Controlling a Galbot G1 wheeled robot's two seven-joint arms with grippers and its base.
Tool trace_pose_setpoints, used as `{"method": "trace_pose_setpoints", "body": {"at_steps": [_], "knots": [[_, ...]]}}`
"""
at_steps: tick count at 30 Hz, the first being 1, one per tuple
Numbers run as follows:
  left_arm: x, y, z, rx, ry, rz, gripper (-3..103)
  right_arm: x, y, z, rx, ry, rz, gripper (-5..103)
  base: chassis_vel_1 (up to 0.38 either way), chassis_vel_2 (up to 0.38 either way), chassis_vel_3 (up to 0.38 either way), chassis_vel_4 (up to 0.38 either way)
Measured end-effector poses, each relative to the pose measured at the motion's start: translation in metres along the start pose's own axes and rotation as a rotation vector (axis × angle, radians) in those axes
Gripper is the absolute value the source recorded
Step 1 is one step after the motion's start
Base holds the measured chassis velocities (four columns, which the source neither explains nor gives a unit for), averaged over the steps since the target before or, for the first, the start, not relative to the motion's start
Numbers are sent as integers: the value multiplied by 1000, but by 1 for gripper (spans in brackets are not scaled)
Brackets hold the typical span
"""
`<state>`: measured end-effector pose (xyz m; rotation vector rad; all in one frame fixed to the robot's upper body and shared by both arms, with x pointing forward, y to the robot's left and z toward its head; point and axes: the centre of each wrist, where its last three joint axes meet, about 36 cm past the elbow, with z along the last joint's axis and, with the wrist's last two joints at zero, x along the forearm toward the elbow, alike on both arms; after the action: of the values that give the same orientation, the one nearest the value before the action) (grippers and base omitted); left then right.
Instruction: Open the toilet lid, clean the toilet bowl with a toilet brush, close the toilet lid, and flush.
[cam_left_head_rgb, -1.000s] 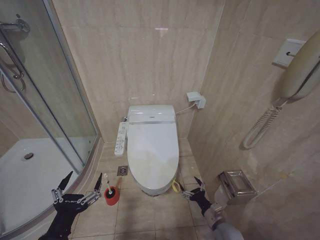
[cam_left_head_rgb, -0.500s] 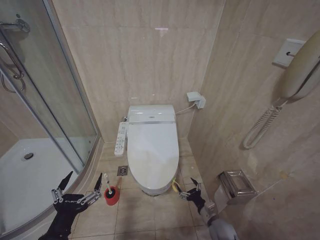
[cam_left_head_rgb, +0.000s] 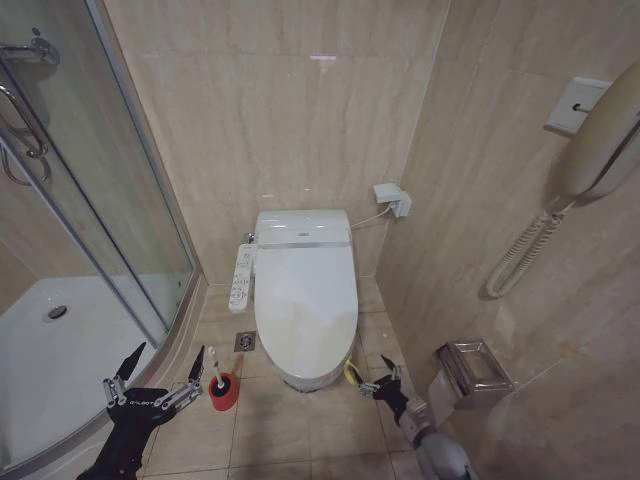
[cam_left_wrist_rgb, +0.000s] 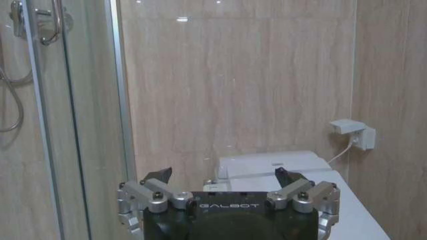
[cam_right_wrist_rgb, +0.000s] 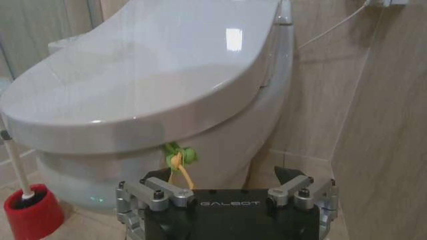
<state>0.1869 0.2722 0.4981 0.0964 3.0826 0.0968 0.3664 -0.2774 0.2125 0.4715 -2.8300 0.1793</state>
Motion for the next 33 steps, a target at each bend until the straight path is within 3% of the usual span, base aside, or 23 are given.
{"method": "trace_pose_setpoints", "body": {"at_steps": [13, 24, 33], "knots": [[0, 0, 0, 0, 0, 0, 100, -20, 12, 4, -7, 22, 4, 100, 0, 0, 0, 0], [0, 0, 0, 0, 0, 0, 100, -34, -5, 13, 27, 63, 27, 100, 0, 0, 0, 0], [0, 0, 0, 0, 0, 0, 100, -41, -2, 19, 36, 78, 15, 100, 0, 0, 0, 0]]}}
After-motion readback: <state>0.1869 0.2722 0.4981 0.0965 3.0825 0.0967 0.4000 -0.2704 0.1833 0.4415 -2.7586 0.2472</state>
